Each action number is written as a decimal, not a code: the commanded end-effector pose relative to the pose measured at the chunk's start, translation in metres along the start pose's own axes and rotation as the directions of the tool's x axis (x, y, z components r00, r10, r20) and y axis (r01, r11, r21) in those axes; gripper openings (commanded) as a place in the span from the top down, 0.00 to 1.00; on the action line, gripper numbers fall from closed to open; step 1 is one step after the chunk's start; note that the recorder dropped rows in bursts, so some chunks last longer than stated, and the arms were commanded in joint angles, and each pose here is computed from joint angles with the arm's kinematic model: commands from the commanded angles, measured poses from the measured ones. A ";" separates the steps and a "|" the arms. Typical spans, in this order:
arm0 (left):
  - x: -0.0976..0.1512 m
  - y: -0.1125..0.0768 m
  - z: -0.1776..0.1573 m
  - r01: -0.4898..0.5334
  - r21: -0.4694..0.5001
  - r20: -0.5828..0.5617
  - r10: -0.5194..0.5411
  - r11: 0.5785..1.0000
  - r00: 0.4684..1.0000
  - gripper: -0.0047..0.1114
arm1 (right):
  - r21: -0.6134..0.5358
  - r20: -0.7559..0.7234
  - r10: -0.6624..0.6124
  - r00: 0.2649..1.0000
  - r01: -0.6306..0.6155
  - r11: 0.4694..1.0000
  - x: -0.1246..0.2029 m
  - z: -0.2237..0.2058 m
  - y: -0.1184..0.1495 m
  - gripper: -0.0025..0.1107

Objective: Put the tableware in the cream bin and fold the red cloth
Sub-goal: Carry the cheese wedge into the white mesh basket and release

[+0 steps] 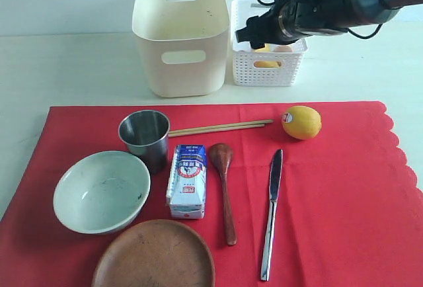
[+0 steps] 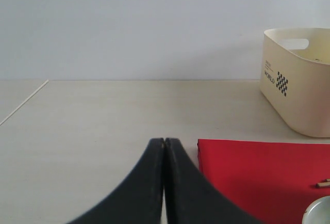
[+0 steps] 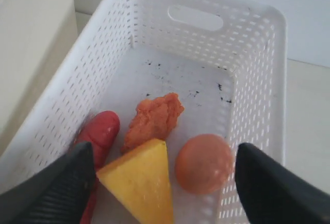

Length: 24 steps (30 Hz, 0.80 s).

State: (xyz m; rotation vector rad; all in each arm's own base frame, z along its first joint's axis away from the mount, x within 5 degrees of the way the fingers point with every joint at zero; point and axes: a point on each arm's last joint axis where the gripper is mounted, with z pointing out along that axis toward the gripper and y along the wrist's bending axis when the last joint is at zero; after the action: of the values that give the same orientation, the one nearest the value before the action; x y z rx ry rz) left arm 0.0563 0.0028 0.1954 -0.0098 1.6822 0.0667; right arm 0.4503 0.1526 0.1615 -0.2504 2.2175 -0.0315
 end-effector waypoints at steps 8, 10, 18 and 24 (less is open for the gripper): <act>0.000 -0.001 0.000 0.008 0.009 0.005 -0.008 1.000 1.000 0.94 | 0.111 0.165 0.054 0.985 -0.073 0.991 -0.063 -0.073 -0.028 0.36; 0.000 -0.001 0.000 0.008 0.009 0.005 -0.008 1.000 1.000 0.94 | 0.134 0.185 0.089 0.979 -0.115 0.984 -0.071 -0.090 -0.033 0.41; 0.000 -0.001 0.000 0.008 0.009 0.005 -0.008 1.000 1.000 0.94 | 0.102 0.115 0.126 0.985 -0.137 0.985 -0.083 -0.138 -0.040 0.74; 0.000 -0.001 0.000 0.008 0.009 0.005 -0.008 1.000 1.000 0.94 | 0.095 -0.132 0.134 0.982 -0.122 0.988 -0.063 -0.146 -0.038 0.98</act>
State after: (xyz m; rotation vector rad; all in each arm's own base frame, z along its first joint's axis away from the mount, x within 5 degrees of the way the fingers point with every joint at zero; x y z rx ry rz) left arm 0.0563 0.0028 0.1954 -0.0098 1.6822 0.0667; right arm 0.3876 0.1199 0.3079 -0.0433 2.2470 -0.0624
